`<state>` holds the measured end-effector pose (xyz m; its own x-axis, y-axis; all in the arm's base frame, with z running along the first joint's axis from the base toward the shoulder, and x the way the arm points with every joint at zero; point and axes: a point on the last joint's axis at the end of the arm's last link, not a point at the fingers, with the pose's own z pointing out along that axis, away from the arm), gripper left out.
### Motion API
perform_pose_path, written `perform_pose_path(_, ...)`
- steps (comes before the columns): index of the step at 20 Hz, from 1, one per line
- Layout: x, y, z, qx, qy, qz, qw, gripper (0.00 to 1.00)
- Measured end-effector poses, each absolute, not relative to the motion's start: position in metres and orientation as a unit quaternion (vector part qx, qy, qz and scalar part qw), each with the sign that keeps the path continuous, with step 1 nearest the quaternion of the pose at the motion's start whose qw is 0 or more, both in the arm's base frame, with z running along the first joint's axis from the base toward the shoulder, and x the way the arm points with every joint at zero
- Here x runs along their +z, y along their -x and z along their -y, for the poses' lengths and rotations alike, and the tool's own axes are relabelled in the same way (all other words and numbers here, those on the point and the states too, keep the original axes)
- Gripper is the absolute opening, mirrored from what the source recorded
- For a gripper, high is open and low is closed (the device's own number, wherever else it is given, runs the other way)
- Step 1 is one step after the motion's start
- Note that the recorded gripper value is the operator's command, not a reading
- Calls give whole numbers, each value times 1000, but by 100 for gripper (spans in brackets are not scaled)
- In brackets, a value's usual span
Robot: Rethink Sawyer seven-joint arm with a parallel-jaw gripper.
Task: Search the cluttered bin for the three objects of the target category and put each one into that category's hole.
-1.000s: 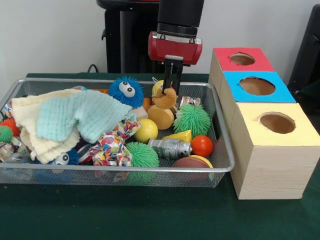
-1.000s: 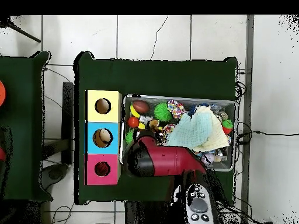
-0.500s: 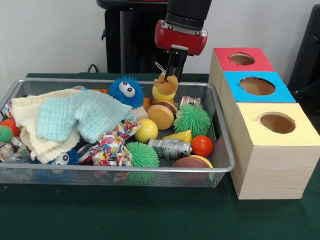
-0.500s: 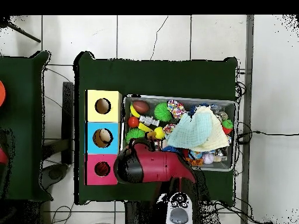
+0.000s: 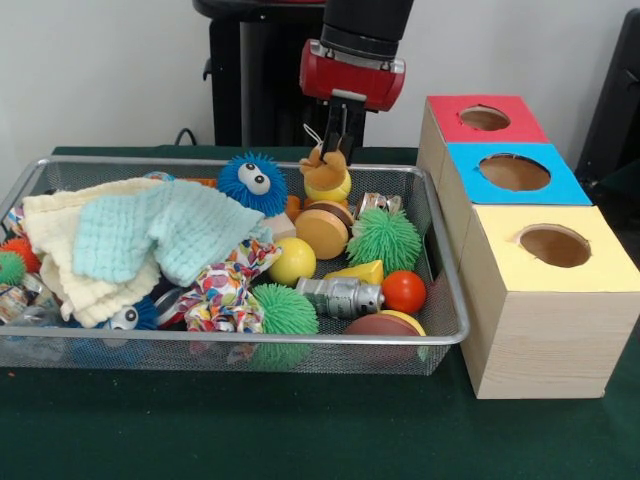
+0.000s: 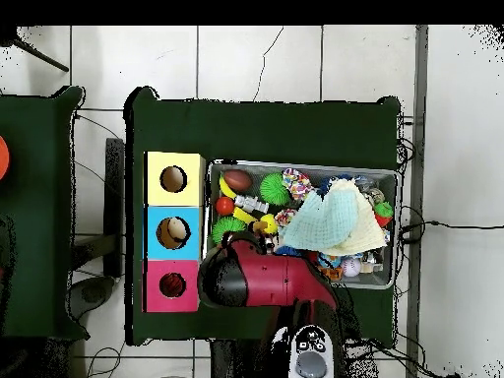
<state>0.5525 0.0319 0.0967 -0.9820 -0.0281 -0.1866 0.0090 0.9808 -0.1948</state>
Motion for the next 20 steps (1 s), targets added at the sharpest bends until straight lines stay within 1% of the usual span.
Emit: perform_pose_path(20,98,-555,-23,-97,-10,-991,95,0)
